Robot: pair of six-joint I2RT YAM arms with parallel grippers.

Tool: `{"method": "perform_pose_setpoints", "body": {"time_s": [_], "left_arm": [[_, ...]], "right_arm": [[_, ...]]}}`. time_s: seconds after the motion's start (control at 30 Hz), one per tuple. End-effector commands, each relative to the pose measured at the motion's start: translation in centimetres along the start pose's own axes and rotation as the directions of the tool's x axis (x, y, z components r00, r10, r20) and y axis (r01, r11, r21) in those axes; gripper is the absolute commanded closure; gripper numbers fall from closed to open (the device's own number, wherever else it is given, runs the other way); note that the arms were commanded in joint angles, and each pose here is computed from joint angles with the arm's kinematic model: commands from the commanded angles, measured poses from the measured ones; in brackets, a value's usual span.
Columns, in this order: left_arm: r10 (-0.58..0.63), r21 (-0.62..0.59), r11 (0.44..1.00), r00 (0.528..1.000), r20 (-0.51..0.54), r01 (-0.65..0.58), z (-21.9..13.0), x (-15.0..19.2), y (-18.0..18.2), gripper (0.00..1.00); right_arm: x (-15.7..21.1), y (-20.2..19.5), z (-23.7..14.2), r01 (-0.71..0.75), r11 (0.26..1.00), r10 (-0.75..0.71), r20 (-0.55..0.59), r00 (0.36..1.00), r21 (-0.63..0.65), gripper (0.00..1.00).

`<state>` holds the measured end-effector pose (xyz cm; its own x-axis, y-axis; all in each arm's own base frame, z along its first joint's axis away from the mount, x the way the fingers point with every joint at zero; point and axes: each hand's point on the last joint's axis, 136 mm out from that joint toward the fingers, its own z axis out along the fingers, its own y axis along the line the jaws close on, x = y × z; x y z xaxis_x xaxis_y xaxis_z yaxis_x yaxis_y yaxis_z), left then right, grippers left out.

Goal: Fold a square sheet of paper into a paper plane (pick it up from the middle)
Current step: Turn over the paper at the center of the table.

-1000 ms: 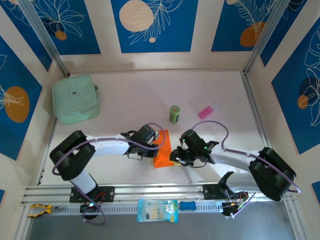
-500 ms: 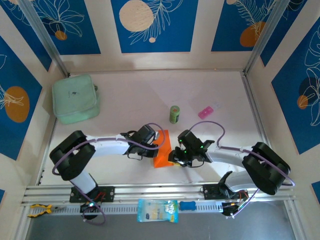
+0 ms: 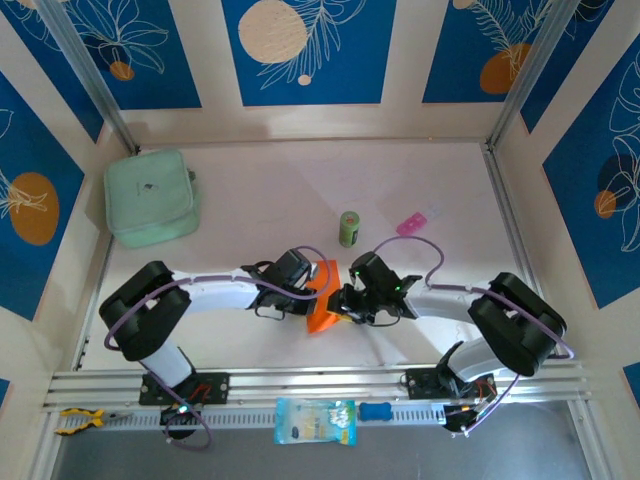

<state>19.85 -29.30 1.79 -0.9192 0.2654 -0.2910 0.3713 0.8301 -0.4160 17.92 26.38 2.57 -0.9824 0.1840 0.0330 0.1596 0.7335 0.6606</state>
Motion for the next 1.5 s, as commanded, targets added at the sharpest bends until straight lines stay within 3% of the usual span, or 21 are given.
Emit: {"method": "perform_pose_setpoints", "body": {"time_s": [0.0, 0.73, 1.47], "left_arm": [[-0.006, -0.047, 0.999, 0.998, -0.065, 0.003, 0.2, 1.5, 1.3, 0.92], [-0.001, -0.006, 1.000, 0.999, -0.054, 0.001, -0.2, 1.2, 0.6, 0.92], [-0.017, 0.032, 0.999, 1.000, 0.014, 0.017, -1.9, 0.3, -0.3, 0.85]], "right_arm": [[-0.9, 1.8, 0.0, 0.032, 0.998, -0.032, 0.005, 0.999, -0.052, 0.61], [-3.0, 0.9, 0.3, 0.019, 0.996, -0.016, 0.038, 0.999, -0.092, 0.63], [-3.3, 0.9, 0.1, 0.037, 0.991, -0.030, 0.053, 0.998, -0.129, 0.91]]}}
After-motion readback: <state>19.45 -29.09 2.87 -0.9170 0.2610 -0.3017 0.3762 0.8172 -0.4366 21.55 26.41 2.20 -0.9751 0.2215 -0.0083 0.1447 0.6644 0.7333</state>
